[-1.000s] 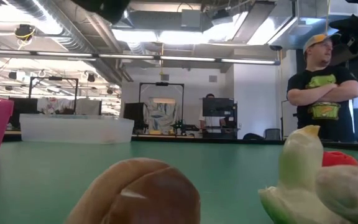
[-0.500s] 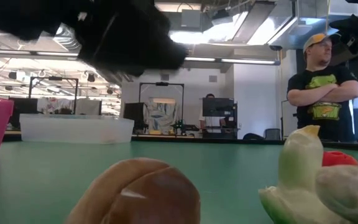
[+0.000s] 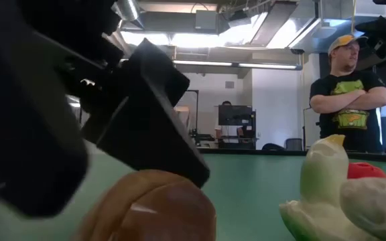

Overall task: Sort produce into baskets
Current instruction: Put the brown mushroom into the white bin, then put the red mushroom into the white bin

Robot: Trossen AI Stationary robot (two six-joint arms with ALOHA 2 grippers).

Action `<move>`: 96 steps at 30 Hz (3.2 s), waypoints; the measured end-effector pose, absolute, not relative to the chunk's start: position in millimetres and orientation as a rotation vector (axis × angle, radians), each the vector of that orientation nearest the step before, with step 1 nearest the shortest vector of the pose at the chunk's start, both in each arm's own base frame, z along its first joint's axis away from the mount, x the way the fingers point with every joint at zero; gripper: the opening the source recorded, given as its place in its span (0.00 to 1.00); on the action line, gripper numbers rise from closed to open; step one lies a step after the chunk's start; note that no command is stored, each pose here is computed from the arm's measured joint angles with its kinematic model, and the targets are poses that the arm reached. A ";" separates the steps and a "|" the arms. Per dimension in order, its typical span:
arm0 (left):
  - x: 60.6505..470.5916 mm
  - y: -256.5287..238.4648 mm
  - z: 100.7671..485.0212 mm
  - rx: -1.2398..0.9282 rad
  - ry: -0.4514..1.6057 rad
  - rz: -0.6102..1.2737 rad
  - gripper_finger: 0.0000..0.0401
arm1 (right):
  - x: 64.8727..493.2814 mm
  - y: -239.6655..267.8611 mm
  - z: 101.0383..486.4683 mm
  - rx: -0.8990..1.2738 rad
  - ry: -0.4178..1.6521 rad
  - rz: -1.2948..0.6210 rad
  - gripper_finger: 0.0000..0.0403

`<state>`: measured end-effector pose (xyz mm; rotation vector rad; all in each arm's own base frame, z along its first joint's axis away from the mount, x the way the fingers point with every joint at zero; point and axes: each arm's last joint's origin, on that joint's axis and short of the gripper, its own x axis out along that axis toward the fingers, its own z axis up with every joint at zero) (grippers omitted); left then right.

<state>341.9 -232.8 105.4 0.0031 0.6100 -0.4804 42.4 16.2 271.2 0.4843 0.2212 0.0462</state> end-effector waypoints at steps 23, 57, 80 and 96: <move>344.8 -232.2 93.9 -0.071 0.635 -0.499 0.39 | 42.0 15.9 269.3 0.469 0.238 0.041 0.55; 316.4 -107.0 230.1 0.033 0.790 0.034 0.20 | 42.0 15.9 269.5 0.483 0.236 0.041 0.55; 186.8 76.7 248.7 -0.125 1.009 1.088 0.25 | 42.0 15.8 269.6 0.480 0.235 0.038 0.55; 186.6 103.7 227.3 -0.333 1.023 0.728 0.61 | 42.0 15.8 269.6 0.474 0.234 0.038 0.55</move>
